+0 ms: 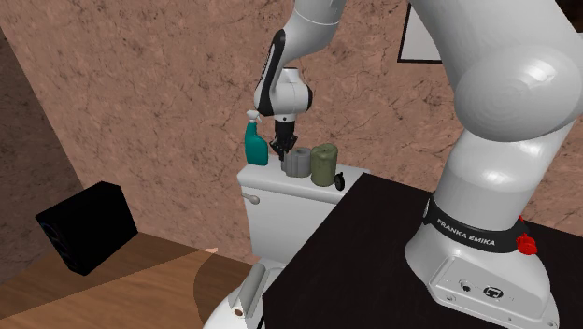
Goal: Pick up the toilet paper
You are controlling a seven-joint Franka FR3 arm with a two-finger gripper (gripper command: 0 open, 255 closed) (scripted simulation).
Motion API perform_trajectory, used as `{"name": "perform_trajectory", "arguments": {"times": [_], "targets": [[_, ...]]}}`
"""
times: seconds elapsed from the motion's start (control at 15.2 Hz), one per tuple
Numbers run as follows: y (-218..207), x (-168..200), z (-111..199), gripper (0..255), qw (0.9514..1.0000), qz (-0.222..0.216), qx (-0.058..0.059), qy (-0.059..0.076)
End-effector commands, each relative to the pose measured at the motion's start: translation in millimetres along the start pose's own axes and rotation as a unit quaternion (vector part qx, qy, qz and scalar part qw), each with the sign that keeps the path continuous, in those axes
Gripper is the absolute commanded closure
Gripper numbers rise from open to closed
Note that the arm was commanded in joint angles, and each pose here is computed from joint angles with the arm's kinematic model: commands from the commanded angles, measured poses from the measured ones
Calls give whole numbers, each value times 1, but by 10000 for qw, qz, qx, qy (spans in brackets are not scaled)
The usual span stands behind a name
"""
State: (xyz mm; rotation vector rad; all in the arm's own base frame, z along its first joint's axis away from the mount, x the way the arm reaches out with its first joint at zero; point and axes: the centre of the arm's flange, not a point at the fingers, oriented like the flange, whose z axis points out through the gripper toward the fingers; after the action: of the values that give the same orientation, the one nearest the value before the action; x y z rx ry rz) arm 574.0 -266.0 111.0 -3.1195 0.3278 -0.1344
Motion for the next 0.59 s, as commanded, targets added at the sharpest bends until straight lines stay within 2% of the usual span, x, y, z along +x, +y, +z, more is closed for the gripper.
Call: {"name": "perform_trajectory", "arguments": {"times": [0.0, 0.53], "targets": [[0, 0, 1, 255, 10000, -1, 3, -8], [0, 2, -36, 255, 10000, 0, 3, -8]]}}
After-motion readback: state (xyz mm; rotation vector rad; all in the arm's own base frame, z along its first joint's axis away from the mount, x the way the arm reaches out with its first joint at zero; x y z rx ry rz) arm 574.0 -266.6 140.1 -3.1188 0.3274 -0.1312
